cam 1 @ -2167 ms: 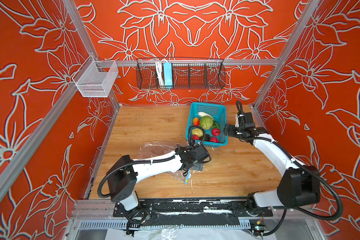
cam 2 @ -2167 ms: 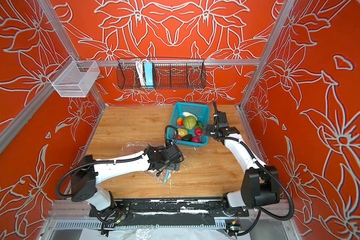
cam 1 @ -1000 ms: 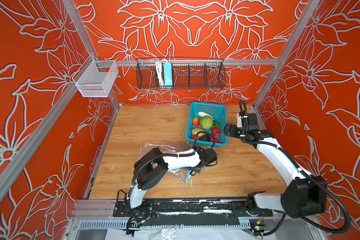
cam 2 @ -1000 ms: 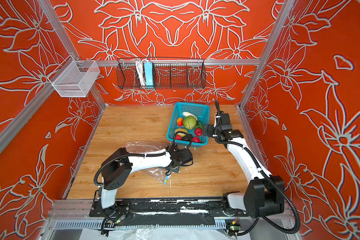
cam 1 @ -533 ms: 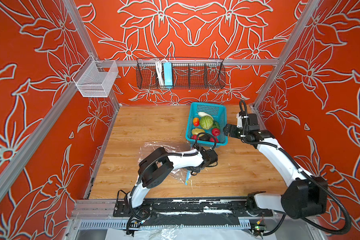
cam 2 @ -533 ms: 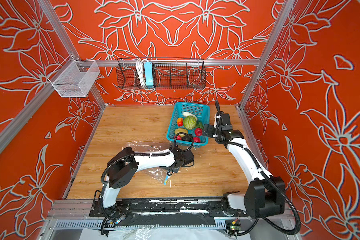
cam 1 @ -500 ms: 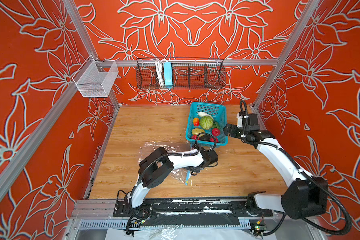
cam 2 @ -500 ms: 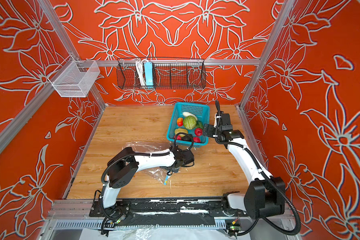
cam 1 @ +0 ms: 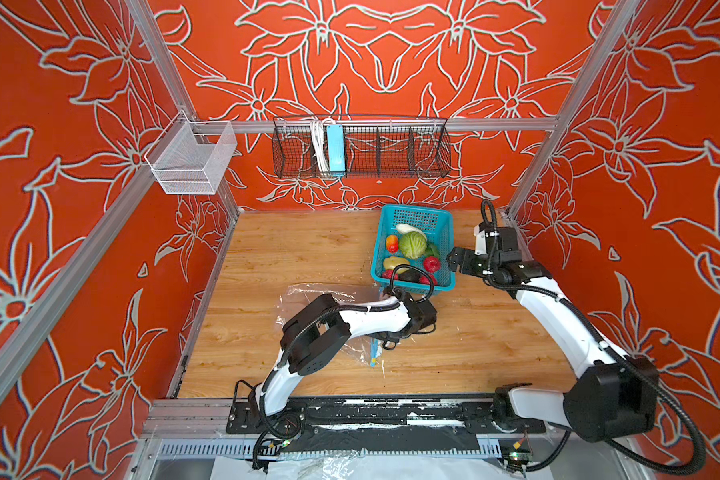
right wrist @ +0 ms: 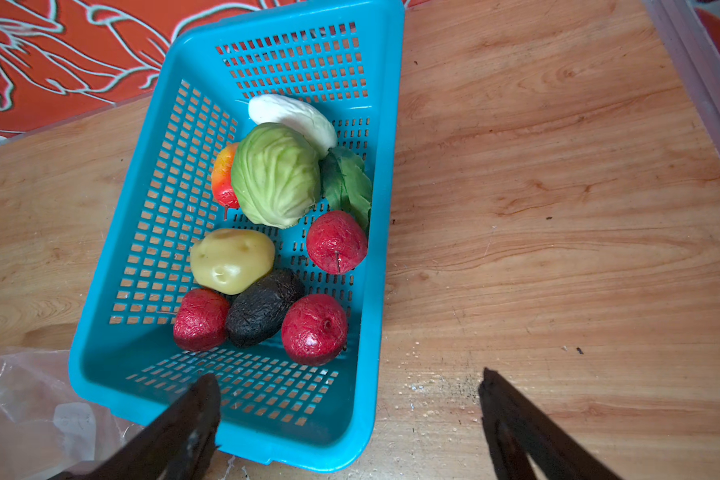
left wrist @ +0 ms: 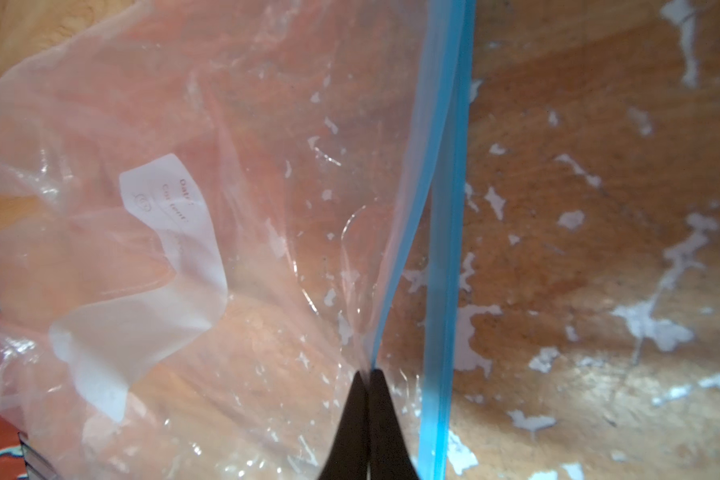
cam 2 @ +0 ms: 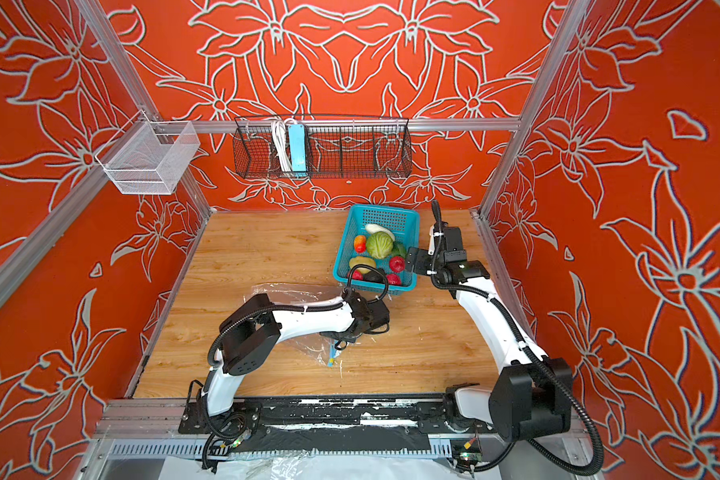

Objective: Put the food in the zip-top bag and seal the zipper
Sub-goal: 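Pinch and lift the bag zipper with left gripper while right moves over basket, then lower the right gripper into the basket and grasp a red beet, then lift the red beet with the right gripper toward the bag opening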

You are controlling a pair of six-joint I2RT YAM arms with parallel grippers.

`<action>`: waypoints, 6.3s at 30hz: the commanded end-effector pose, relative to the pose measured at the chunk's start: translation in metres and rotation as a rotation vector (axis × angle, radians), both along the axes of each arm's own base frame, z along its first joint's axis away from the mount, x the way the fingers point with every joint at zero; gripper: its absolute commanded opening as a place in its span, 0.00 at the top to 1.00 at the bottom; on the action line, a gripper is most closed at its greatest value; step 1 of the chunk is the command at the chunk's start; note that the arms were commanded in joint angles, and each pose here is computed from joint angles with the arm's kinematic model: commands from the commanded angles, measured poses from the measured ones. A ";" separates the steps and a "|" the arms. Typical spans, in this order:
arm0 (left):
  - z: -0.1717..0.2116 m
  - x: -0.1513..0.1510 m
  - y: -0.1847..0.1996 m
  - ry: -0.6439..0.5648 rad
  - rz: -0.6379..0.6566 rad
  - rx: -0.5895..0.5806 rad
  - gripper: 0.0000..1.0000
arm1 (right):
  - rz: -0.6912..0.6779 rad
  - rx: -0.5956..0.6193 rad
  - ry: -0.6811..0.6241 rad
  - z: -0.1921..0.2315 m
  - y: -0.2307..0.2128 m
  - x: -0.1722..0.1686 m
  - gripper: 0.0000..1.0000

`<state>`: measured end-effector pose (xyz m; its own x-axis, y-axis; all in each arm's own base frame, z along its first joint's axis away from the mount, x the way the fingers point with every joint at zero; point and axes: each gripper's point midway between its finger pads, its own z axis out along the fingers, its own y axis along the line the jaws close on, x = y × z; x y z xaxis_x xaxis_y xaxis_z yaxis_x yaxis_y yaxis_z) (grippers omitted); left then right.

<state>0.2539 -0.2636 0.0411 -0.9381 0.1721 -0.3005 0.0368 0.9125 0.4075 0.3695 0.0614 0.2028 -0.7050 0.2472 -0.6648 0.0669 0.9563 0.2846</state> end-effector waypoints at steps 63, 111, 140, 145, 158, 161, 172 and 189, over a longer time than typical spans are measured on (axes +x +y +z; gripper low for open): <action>0.164 0.093 0.072 -0.296 -0.010 -0.539 1.00 | 0.050 -0.186 0.295 -0.046 0.091 0.070 0.15; 0.169 0.102 0.093 -0.352 -0.006 -0.551 1.00 | -0.021 -0.523 0.580 -0.141 0.052 0.091 0.34; 0.176 0.101 0.096 -0.376 -0.017 -0.551 1.00 | -0.037 -0.242 0.336 -0.066 0.073 0.080 0.55; 0.176 0.101 0.096 -0.377 -0.020 -0.552 1.00 | -0.024 -0.189 0.306 -0.058 0.079 0.076 0.57; 0.177 0.100 0.093 -0.370 -0.025 -0.569 1.00 | 0.014 -0.049 0.224 -0.030 0.095 0.066 0.58; 0.177 0.100 0.093 -0.369 -0.027 -0.570 1.00 | 0.033 0.003 0.192 -0.022 0.103 0.064 0.58; 0.174 0.100 0.089 -0.341 -0.029 -0.579 1.00 | 0.163 0.198 0.100 0.020 0.146 0.047 0.59; 0.180 0.100 0.097 -0.345 0.003 -0.611 1.00 | 0.295 0.353 -0.014 0.057 0.205 0.009 0.59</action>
<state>0.3533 -0.1714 0.2077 -0.7849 -0.1018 -0.6112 0.0045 0.9855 -0.1698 0.3858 0.2540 0.2404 -0.7905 0.2275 -0.5686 -0.1622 0.8175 0.5526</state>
